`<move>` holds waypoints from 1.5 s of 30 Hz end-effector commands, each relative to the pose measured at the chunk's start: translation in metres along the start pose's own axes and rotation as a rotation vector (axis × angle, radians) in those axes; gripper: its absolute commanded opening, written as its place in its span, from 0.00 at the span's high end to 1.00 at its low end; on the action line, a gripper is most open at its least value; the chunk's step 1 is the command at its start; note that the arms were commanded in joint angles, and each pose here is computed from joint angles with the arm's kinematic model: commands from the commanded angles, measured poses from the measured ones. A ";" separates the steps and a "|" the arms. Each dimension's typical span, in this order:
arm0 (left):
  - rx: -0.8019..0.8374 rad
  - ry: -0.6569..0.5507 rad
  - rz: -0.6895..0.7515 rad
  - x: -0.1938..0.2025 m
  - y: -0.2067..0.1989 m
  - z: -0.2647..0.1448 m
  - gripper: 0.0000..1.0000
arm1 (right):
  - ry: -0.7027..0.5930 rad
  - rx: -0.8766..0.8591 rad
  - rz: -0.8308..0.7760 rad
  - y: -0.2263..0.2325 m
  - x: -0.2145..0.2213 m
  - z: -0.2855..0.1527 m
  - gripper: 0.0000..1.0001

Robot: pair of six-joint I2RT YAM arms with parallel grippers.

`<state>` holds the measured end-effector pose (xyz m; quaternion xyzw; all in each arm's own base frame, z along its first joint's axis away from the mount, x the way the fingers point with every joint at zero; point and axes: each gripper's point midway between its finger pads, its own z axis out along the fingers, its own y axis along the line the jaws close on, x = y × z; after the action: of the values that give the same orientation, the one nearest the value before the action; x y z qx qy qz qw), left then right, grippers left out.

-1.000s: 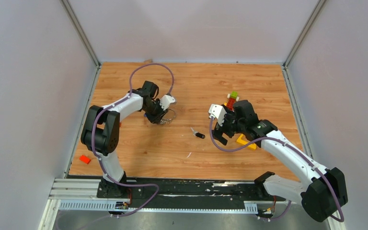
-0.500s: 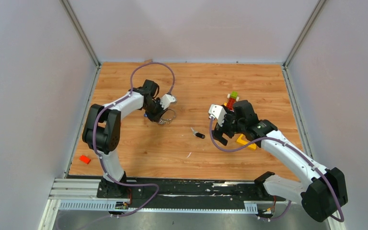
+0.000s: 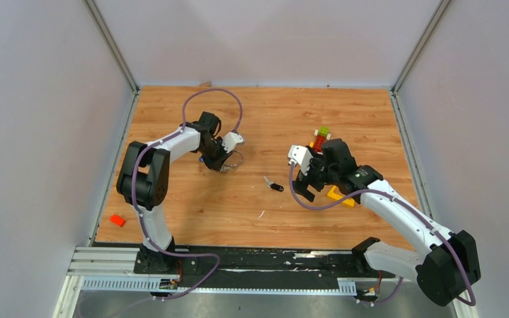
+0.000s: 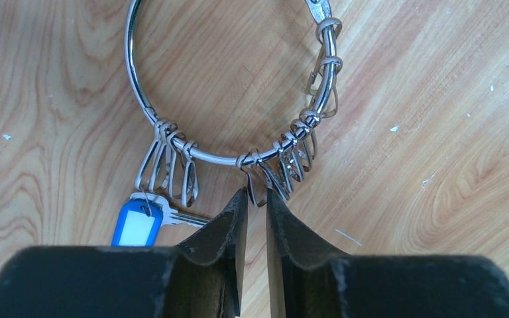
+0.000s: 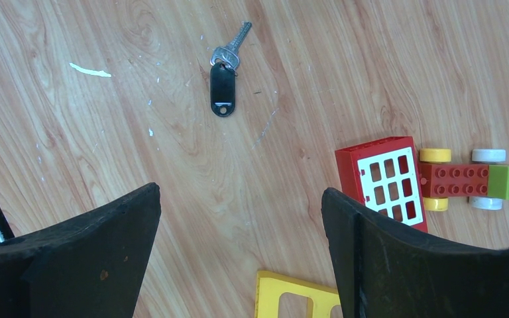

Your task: Put the keys on the keyring

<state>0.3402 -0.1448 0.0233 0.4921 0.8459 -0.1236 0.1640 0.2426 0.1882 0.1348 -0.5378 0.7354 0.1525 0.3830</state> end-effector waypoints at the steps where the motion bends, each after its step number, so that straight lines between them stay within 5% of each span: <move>1: 0.001 -0.041 0.010 -0.015 0.004 -0.001 0.77 | -0.038 0.003 -0.035 -0.004 -0.015 -0.002 0.09; 16: 0.052 -0.071 0.000 -0.023 -0.003 0.000 0.99 | -0.038 0.003 -0.034 -0.004 -0.015 -0.002 0.09; 27: -0.032 -0.099 0.041 -0.031 -0.001 -0.040 1.00 | -0.061 0.009 -0.038 -0.004 -0.023 -0.005 0.09; 36: 0.001 -0.093 0.119 -0.043 -0.025 -0.064 1.00 | -0.178 0.016 -0.072 -0.012 -0.070 -0.014 0.09; 45: 0.140 -0.274 0.202 -0.089 -0.081 -0.106 1.00 | -0.401 -0.071 -0.104 -0.004 -0.127 -0.022 0.13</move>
<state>0.3056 -0.1865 0.1048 0.5457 0.7948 -0.1763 0.1986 0.2559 0.2303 0.2049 -0.5431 0.6672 0.2032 0.4675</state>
